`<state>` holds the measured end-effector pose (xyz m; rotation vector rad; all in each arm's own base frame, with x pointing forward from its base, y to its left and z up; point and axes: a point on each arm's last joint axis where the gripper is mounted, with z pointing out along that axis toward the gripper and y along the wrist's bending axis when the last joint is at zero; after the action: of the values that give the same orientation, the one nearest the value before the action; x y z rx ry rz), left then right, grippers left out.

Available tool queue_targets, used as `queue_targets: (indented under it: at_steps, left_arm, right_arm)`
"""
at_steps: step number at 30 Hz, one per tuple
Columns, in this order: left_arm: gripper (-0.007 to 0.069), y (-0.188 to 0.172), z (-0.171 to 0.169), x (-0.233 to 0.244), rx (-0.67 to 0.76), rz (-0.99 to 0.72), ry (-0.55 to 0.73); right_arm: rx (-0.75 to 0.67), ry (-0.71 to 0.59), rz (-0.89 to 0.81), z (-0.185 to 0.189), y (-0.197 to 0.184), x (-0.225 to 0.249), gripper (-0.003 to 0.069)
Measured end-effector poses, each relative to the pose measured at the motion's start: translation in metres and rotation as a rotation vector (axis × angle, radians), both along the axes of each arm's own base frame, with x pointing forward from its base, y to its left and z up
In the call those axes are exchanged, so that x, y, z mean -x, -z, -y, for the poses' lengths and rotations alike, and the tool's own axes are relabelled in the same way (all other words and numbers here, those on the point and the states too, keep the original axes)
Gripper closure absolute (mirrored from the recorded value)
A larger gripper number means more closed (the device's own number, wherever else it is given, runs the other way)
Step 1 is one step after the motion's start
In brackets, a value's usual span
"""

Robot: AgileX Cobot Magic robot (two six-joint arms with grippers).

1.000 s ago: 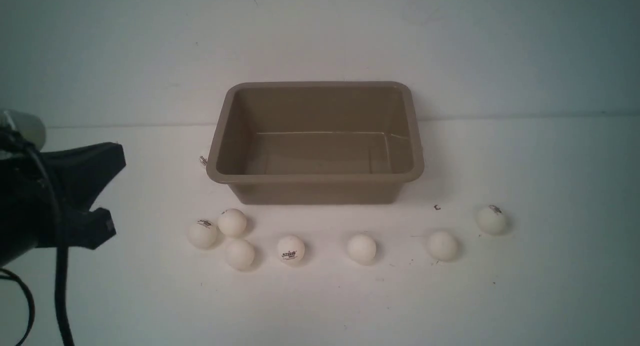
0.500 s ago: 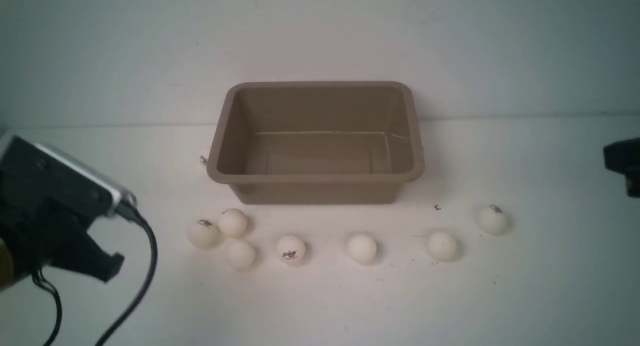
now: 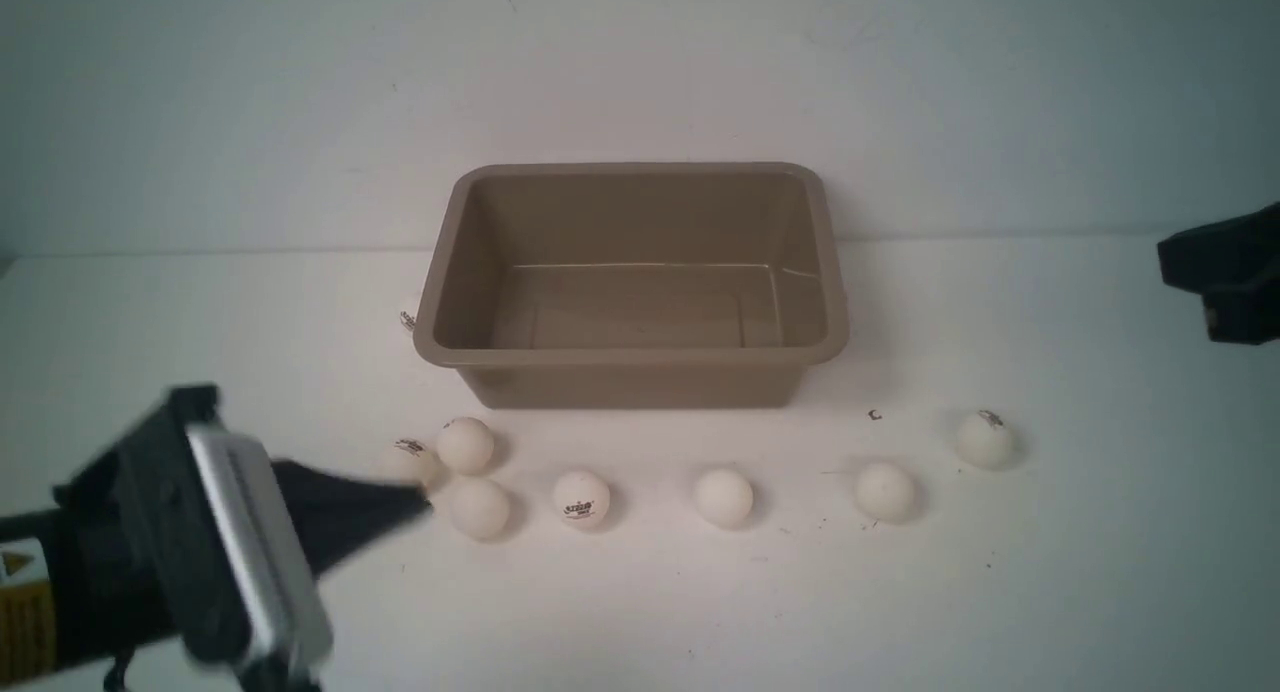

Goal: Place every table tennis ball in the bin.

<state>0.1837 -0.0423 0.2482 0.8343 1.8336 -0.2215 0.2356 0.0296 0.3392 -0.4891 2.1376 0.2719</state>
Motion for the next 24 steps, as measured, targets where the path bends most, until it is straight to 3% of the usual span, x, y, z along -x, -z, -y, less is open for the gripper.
queue_targets:
  at_steps: [1, 4, 6, 12, 13, 14, 15, 16, 17, 18, 21, 24]
  left_arm:
    - [0.0629, 0.000, -0.007, -0.005, 0.016, -0.012, -0.114]
    - [0.0629, 0.002, -0.047, -0.013, 0.028, -0.047, -0.621]
    - [0.0629, 0.004, -0.065, -0.010, -0.021, -0.063, -0.824]
    - [0.0629, 0.020, -0.084, 0.010, -0.166, -0.280, -1.064]
    - [0.0629, 0.024, -0.084, 0.014, -0.186, -0.343, -1.069]
    - [0.0629, 0.034, -0.079, 0.024, -0.225, -0.522, -1.022]
    - [0.0629, 0.041, -0.069, 0.031, -0.235, -0.656, -0.912]
    - [0.0629, 0.044, -0.060, 0.034, -0.248, -0.722, -0.758]
    - [0.0629, 0.045, -0.058, 0.035, -0.244, -0.730, -0.737]
    - [0.0629, 0.045, -0.048, 0.035, -0.190, -0.759, -0.630]
    - [0.0629, 0.032, -0.025, 0.023, -0.058, -0.643, -0.375]
    - [0.0629, 0.006, -0.021, -0.003, 0.086, -0.381, -0.374]
  right_arm:
    - [-0.003, 0.000, -0.001, 0.000, 0.000, 0.000, 0.0671]
    - [-0.022, -0.001, -0.002, -0.001, 0.000, -0.001, 0.0671]
    - [-0.029, -0.005, 0.002, -0.002, 0.000, -0.001, 0.0671]
    - [-0.042, -0.027, 0.023, -0.004, -0.002, -0.001, 0.0671]
    - [-0.044, -0.031, 0.027, -0.004, -0.003, -0.002, 0.0671]
    - [-0.054, -0.035, 0.033, -0.005, -0.003, -0.002, 0.0671]
    - [-0.060, -0.040, 0.038, -0.006, -0.004, -0.002, 0.0671]
    - [-0.056, -0.046, 0.043, -0.006, -0.004, -0.002, 0.0671]
    - [-0.056, -0.046, 0.043, -0.006, -0.004, -0.002, 0.0671]
    - [-0.053, -0.049, 0.046, -0.006, -0.004, -0.002, 0.0671]
    - [-0.051, -0.063, 0.045, -0.007, -0.004, -0.001, 0.0671]
    - [-0.051, -0.069, 0.040, -0.007, -0.004, -0.001, 0.0671]
